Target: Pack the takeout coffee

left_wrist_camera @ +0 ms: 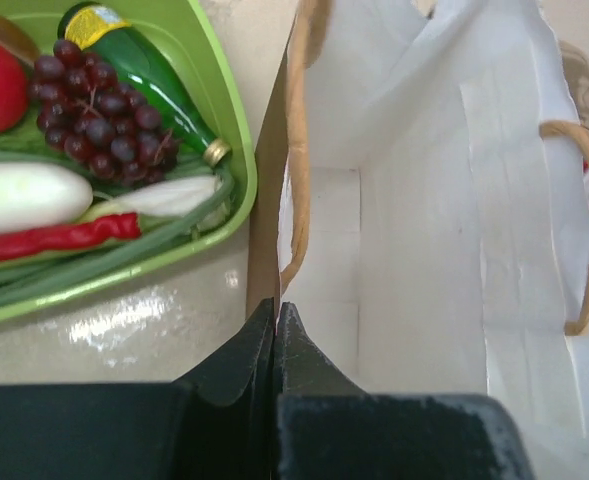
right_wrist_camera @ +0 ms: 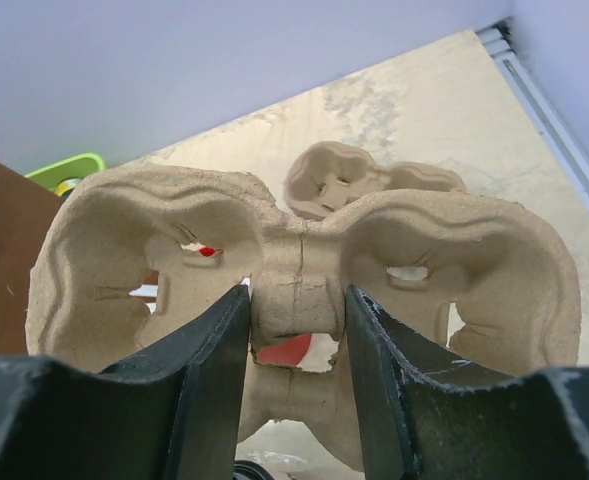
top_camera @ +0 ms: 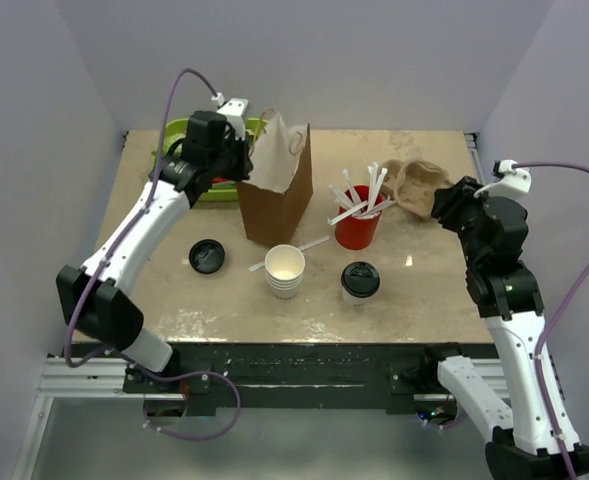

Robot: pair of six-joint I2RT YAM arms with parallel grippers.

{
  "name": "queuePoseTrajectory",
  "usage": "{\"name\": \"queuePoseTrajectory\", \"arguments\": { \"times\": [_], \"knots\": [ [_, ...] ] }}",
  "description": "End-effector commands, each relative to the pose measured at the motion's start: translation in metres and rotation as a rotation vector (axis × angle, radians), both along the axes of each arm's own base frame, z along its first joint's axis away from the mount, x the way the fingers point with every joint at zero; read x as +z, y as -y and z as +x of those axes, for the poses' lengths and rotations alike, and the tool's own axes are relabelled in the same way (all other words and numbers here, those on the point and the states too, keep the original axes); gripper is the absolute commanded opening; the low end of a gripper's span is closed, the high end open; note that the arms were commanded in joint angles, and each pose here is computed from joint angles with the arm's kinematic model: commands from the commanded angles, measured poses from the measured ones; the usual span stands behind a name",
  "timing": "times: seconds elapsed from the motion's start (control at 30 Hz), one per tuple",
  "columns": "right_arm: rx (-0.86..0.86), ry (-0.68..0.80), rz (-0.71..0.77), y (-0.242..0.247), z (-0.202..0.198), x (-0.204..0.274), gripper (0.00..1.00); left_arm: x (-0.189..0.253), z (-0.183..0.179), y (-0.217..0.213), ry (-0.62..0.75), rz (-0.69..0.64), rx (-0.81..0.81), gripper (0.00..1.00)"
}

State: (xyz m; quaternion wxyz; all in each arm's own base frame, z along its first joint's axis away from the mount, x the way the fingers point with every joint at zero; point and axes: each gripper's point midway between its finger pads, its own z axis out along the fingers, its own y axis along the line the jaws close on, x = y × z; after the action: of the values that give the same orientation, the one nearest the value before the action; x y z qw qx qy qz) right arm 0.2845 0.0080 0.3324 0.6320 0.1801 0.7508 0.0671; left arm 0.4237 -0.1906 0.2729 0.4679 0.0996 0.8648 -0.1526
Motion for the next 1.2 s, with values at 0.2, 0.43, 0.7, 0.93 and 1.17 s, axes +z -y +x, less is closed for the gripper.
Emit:
{"name": "queuePoseTrajectory", "arguments": {
  "times": [0.2,0.43,0.7,0.93,1.17],
  "knots": [
    [0.526,0.364,0.028,-0.091,0.006,0.106,0.45,0.004,-0.087,-0.025,-0.006,-0.007,-0.009,0.0],
    [0.75,0.434,0.021,-0.126,-0.002,0.13,0.44,-0.019,-0.12,-0.055,-0.066,0.023,0.104,0.0],
    [0.867,0.439,0.03,-0.146,-0.003,0.129,0.44,-0.01,-0.144,-0.039,-0.078,-0.093,0.014,0.0],
    [1.092,0.486,0.03,-0.206,-0.021,0.141,0.44,-0.033,-0.161,-0.029,-0.166,-0.147,-0.005,0.0],
    [1.441,0.537,0.06,-0.286,-0.059,0.156,0.43,-0.022,-0.156,-0.052,-0.127,-0.139,0.152,0.02]
  ]
}}
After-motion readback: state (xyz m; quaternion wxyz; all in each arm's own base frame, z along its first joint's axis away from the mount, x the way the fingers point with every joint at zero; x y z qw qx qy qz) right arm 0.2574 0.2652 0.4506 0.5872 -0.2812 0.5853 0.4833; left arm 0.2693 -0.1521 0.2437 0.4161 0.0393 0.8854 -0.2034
